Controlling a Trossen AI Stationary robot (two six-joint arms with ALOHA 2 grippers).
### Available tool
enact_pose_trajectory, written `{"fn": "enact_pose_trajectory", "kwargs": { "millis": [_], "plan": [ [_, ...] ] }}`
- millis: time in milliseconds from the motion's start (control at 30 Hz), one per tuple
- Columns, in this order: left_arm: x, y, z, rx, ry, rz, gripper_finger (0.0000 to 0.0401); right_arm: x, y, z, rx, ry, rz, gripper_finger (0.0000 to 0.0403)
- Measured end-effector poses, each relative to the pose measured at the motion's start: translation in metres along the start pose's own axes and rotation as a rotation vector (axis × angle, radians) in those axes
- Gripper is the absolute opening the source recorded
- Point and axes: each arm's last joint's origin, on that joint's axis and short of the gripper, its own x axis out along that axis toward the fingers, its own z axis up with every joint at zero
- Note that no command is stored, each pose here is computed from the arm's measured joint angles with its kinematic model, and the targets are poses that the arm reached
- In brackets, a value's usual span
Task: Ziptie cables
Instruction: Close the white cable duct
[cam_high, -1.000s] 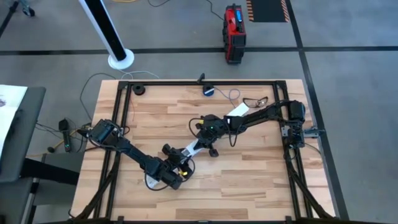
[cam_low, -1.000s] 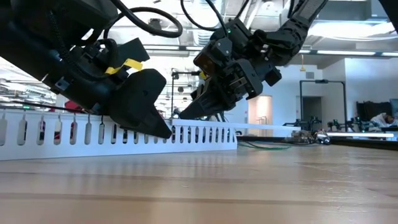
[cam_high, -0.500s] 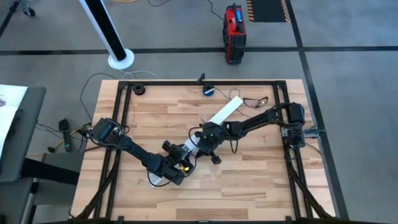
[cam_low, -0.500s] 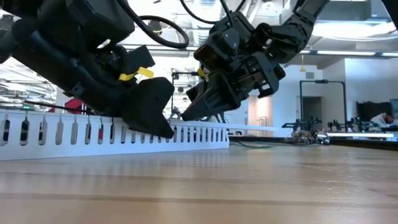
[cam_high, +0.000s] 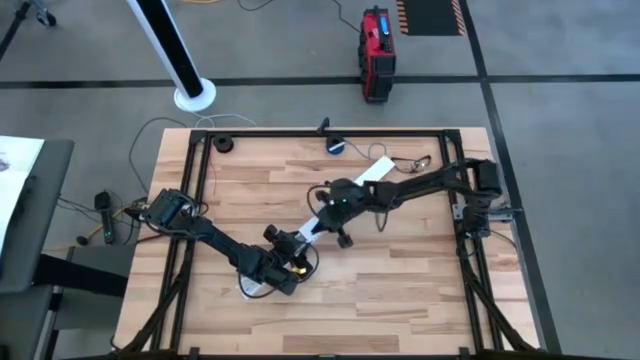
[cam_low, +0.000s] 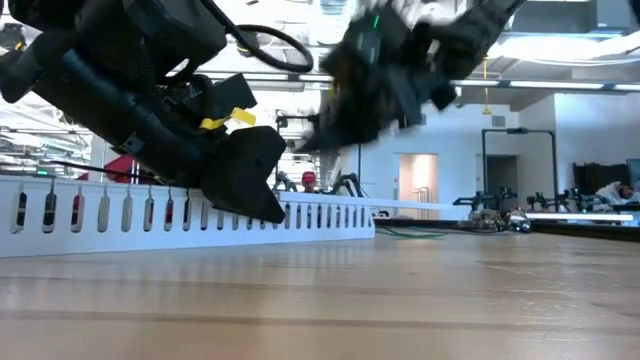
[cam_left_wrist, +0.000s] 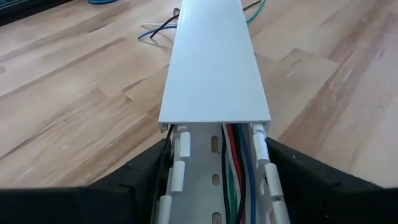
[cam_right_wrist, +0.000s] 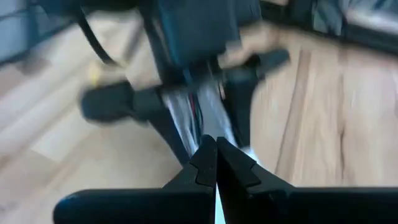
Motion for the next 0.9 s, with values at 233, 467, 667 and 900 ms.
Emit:
{"fn": "enact_pose_trajectory", "kwargs": {
  "millis": [233,467,667,900],
  "plan": [
    [0.0,-0.005,0.002,0.044,0.022,-0.059,0.0231,0.017,-0.014,-0.037,0.069,0.111,0.005,0.0],
    [-0.002,-0.007,0.001,0.126,0.058,-0.104,0.0231,0.026,-0.009,-0.045,0.073,0.12,0.046,0.0],
    [0.0,-0.008,0.003,0.12,0.058,-0.12,0.0231,0.033,0.006,-0.039,0.044,0.106,0.078,0.0],
    [0.0,-0.01,0.004,0.142,0.058,-0.139,0.0231,0.04,0.012,-0.025,0.019,0.095,0.076,0.0]
  ]
}}
